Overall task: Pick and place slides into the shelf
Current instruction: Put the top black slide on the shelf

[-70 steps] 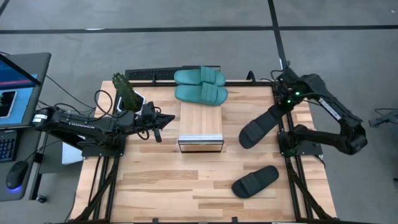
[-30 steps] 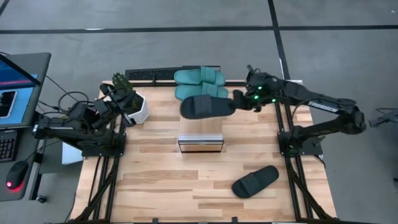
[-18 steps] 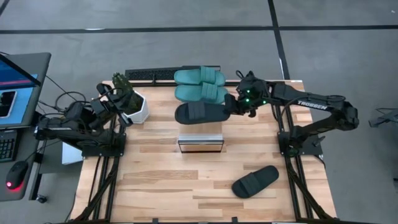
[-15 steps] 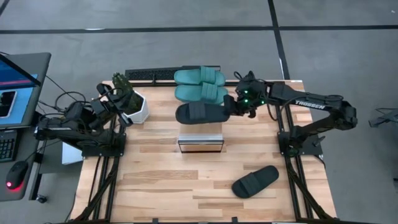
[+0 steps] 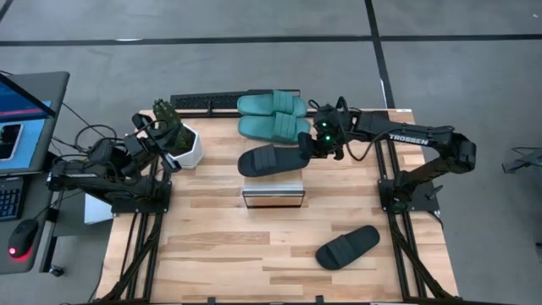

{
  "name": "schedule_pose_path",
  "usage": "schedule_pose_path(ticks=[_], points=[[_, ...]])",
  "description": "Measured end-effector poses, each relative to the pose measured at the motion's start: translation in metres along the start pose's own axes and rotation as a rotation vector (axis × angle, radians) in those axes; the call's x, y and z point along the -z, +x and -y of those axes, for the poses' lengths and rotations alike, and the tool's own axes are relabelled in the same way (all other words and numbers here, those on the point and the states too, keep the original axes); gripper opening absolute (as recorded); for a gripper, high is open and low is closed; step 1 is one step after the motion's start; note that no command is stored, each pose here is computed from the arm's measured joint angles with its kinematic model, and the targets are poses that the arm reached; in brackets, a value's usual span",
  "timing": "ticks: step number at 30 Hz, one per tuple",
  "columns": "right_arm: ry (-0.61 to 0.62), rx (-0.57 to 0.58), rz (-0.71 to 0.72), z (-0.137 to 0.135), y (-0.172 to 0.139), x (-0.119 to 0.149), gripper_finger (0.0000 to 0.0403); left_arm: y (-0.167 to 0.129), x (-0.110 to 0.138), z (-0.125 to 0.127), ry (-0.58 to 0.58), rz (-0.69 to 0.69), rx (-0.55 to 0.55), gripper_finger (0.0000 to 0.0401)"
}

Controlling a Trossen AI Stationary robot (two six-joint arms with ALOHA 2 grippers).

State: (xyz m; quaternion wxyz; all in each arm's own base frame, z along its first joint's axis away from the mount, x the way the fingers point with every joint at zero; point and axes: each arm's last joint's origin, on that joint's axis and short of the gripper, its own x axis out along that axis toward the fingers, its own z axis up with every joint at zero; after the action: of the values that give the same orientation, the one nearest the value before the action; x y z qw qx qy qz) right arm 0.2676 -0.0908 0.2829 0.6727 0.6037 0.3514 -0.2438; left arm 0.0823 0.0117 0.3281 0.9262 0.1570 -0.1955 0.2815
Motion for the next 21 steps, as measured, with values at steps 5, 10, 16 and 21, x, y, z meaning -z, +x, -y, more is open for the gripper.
schedule_pose_path(ticks=[5, 10, 16, 21], points=[[0.002, 0.003, -0.01, 0.002, 0.004, -0.006, 0.0009, 0.0, 0.0, 0.0, 0.001, -0.002, 0.001, 0.0], [0.004, -0.014, 0.008, 0.002, 0.002, -0.01, 0.0009, 0.0, 0.001, 0.001, 0.005, -0.01, 0.005, 0.0], [0.018, -0.004, 0.017, 0.006, 0.0, -0.016, 0.0009, 0.0, 0.001, 0.001, 0.007, -0.013, 0.007, 0.0], [0.034, -0.003, 0.033, 0.009, -0.002, -0.021, 0.0009, 0.0, 0.001, 0.001, 0.008, -0.014, 0.007, 0.0]])
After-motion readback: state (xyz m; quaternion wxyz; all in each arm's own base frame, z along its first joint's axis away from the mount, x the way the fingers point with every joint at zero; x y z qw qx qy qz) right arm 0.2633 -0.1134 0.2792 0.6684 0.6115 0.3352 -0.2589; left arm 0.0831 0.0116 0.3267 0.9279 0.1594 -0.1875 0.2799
